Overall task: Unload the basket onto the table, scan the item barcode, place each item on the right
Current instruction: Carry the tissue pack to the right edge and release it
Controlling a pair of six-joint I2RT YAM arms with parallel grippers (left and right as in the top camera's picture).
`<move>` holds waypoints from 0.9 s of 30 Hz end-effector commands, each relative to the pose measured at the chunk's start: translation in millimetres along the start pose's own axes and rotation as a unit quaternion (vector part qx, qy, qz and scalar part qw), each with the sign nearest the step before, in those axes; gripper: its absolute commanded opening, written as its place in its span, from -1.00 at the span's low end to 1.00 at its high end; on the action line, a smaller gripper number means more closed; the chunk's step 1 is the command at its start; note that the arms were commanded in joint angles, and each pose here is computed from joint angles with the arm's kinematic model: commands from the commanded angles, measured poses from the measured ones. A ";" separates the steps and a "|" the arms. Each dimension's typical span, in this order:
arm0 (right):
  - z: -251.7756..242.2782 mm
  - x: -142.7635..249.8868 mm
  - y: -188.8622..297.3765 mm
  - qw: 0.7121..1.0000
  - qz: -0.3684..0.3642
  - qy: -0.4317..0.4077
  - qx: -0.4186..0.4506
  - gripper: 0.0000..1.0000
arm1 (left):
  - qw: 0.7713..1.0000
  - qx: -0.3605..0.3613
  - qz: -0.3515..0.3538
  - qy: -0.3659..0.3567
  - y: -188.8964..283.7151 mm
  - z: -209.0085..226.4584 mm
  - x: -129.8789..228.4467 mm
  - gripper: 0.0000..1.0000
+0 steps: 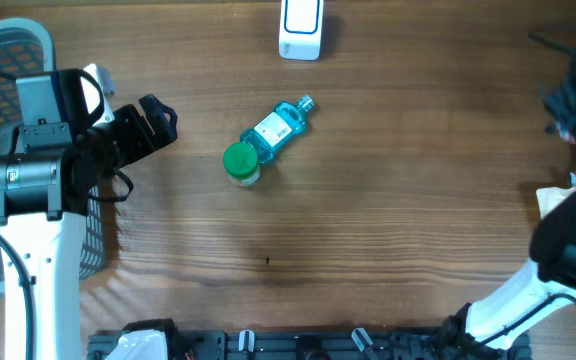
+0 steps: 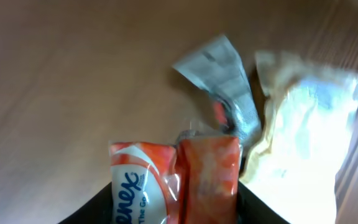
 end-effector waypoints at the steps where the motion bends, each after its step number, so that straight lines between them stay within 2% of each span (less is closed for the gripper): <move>1: -12.3 28.2 -38.9 0.996 0.064 -0.050 -0.027 0.00 | 1.000 0.003 -0.009 -0.005 4.9 -1.0 -3.9 1.00; 4: -34.4 42.2 -62.6 0.994 0.084 -0.062 -0.010 0.07 | 1.000 0.003 -0.010 -0.005 5.0 -1.1 -3.9 1.00; 5: -41.4 43.6 -67.5 0.995 0.087 -0.054 -0.009 0.25 | 1.000 0.003 -0.010 -0.005 5.0 -1.1 -3.9 1.00; 6: -46.8 42.9 -70.2 0.996 0.087 -0.035 -0.010 0.53 | 1.000 0.003 -0.009 -0.006 4.9 -1.0 -3.9 1.00; 7: -50.2 42.0 -70.8 0.996 0.087 -0.020 -0.010 1.00 | 1.000 0.003 -0.009 -0.005 4.9 -1.0 -3.9 1.00; 9: -54.3 35.5 -65.0 0.996 0.083 0.019 -0.017 1.00 | 1.000 0.003 -0.009 -0.005 4.9 -1.0 -3.9 1.00; 13: -40.5 11.9 -27.3 0.996 0.062 0.021 -0.065 1.00 | 1.000 0.003 -0.009 -0.006 4.9 -1.0 -3.9 1.00; 15: -31.1 -2.1 2.4 0.996 0.035 0.032 -0.078 1.00 | 1.000 0.003 -0.010 -0.005 5.0 -1.1 -4.0 1.00; 19: 14.6 -17.5 98.8 0.987 -0.038 0.059 -0.144 1.00 | 1.000 0.003 -0.009 -0.006 4.9 -1.0 -3.9 1.00; 22: 68.8 2.6 174.6 0.955 -0.067 0.113 -0.265 1.00 | 1.000 0.003 -0.009 -0.006 4.9 -1.0 -3.9 1.00; 27: 154.1 55.5 264.9 0.871 -0.101 0.198 -0.438 1.00 | 1.000 0.003 -0.010 -0.005 5.0 -1.1 -4.0 1.00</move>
Point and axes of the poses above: each gripper's point midway between its finger pads, its own y axis back along the fingers, its own z axis along the line the jaws close on, x = y × z, the point moved 5 cm from there along y, back along the fingers, and after that the axes turned 10 degrees about y, right-handed, at the moved point
